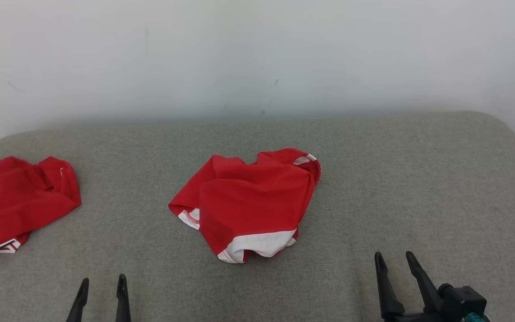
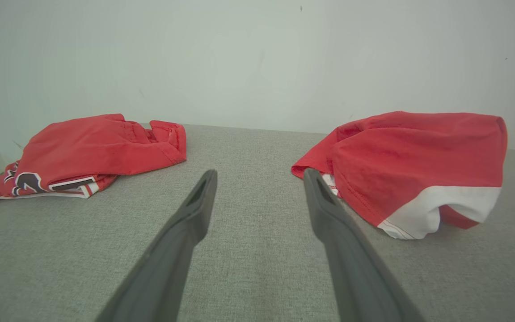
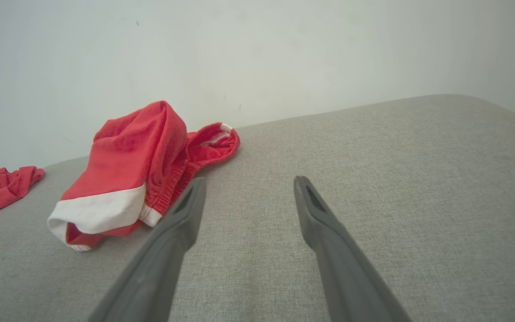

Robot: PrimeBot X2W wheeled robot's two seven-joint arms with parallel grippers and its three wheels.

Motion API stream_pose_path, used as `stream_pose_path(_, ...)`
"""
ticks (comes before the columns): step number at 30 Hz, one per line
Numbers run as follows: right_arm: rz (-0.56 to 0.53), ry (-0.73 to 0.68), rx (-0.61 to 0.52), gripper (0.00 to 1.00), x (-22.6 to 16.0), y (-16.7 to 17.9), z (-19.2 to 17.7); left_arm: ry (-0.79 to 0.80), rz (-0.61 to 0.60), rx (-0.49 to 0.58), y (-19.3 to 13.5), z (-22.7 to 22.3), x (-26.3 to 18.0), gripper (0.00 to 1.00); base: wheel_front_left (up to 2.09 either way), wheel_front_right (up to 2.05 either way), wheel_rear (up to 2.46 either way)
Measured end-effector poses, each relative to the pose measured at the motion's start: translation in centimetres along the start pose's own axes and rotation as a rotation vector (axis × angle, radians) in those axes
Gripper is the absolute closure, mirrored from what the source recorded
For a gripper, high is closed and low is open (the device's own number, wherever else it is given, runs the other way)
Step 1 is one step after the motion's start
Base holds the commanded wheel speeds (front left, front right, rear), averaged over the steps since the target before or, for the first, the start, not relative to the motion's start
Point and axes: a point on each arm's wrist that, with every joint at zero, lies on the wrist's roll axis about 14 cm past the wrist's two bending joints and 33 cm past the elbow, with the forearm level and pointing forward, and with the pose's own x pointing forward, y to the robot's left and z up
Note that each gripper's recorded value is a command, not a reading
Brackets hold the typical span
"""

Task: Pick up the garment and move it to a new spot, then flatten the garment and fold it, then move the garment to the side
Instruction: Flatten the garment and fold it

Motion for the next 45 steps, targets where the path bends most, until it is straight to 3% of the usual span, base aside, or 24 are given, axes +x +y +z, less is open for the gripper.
stream_pose_path(27, -0.020, 0.031, 0.002, 0.00, 0.3, -0.7, -0.9, 0.041, -0.066, -0.021, -2.1, -1.4, 1.0, 0.00, 0.00, 0.00, 0.00)
stream_pose_path(34, -0.038, 0.019, 0.001, 0.00, 0.2, -1.2, -0.5, 0.025, -0.276, -0.071, -9.2, -0.9, 2.7, 0.00, 0.00, 0.00, 0.00)
stream_pose_path(39, -0.098, 0.015, 0.003, 0.00, -0.9, -3.0, -0.4, 0.042, -0.542, -0.132, -17.4, -0.7, 3.0, 0.00, 0.00, 0.00, 0.00)
stream_pose_path(45, -0.168, -0.005, 0.000, 0.00, -2.1, -5.0, 0.3, 0.121, -0.808, -0.108, -24.8, -1.5, 3.2, 0.00, 0.00, 0.00, 0.00)
